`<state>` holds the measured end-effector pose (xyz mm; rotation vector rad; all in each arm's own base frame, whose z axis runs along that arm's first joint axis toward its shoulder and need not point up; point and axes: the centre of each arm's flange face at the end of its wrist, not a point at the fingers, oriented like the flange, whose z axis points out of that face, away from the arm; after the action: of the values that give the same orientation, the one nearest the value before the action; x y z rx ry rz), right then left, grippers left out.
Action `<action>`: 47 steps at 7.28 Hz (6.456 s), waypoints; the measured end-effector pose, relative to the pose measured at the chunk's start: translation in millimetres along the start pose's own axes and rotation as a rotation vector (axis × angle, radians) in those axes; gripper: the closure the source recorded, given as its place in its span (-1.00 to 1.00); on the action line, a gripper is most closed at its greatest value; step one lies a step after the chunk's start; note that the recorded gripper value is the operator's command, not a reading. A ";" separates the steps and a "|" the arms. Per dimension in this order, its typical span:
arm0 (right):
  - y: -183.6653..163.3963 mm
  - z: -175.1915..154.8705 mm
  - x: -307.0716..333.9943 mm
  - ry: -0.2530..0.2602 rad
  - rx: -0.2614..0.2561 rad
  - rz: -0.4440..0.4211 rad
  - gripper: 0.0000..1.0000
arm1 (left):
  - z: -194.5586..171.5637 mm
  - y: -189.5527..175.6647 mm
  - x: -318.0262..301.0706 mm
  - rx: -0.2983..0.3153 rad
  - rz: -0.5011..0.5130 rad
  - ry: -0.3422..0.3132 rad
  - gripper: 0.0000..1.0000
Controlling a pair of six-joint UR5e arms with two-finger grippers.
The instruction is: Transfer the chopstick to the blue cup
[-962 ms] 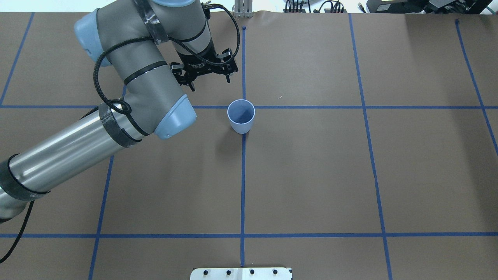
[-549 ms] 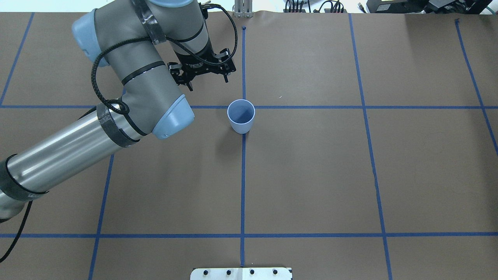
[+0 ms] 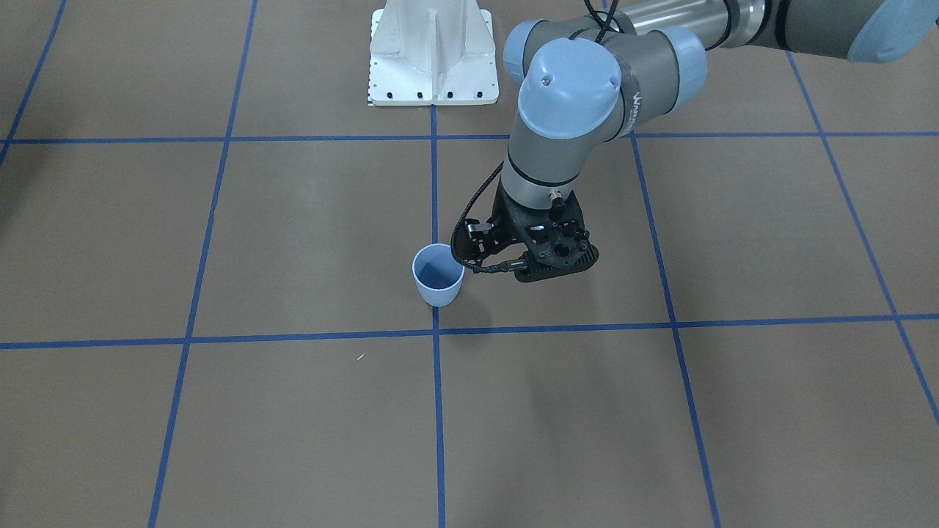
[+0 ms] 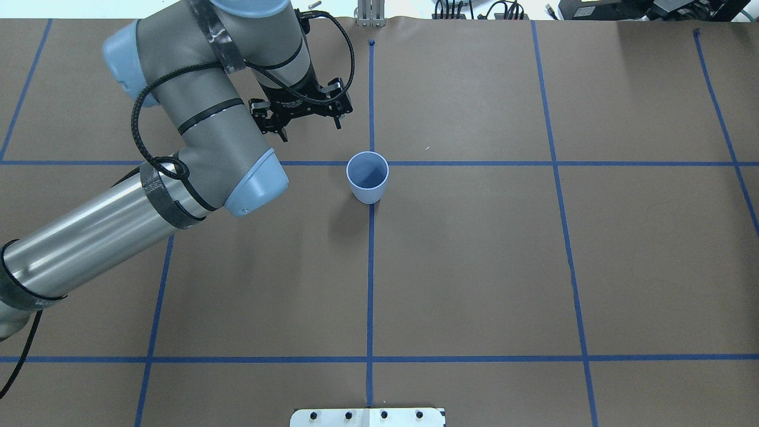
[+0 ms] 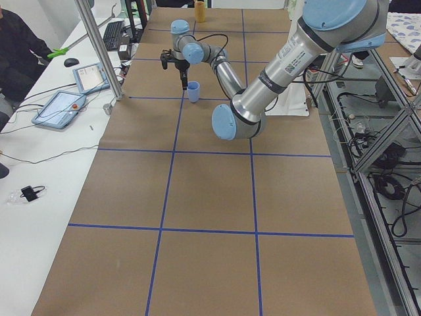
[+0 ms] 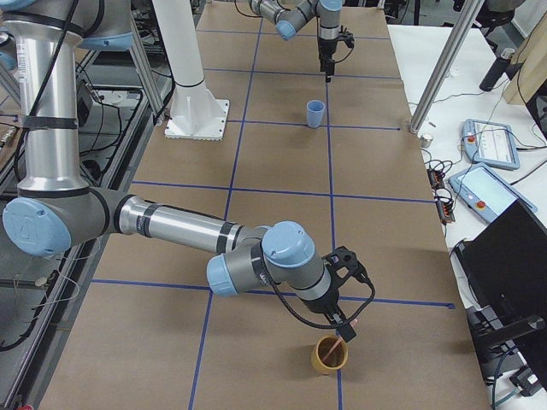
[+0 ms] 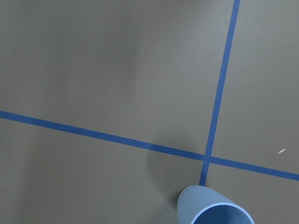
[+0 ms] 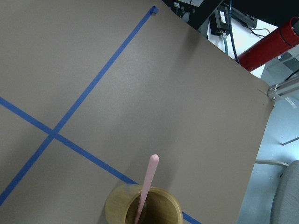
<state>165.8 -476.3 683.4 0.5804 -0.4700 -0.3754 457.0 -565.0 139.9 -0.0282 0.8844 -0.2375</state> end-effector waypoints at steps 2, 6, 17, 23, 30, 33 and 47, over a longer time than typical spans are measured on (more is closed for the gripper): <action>12.6 20.1 1.8 -0.021 0.012 -0.005 -1.00 | 1.6 0.2 -3.2 0.000 0.000 0.000 -0.97; -5.6 48.5 -3.8 -0.047 -0.012 -0.043 -1.00 | 2.8 0.8 -3.8 -0.001 0.000 -0.001 -0.97; -24.6 81.1 -10.6 -0.007 -0.078 -0.091 0.66 | 0.5 2.0 -3.4 0.001 0.001 0.003 -0.97; -31.6 74.0 -12.0 -0.001 -0.058 -0.100 0.69 | -0.5 2.9 -3.0 0.001 -0.002 0.006 -0.97; 19.0 24.7 8.7 0.061 -0.021 -0.008 1.00 | -6.9 8.2 0.0 0.000 0.004 0.021 -0.97; 6.3 5.5 9.7 0.083 0.014 0.035 1.00 | -6.1 9.1 -0.3 -0.002 0.004 0.020 -0.97; -435.7 -137.3 -300.3 -0.272 0.109 0.659 1.00 | -82.3 -104.9 -221.1 0.067 0.181 0.000 -0.97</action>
<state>-101.0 -615.8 227.0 0.4492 -0.9123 0.2066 238.6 -613.0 269.1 0.1134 0.8731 -0.0981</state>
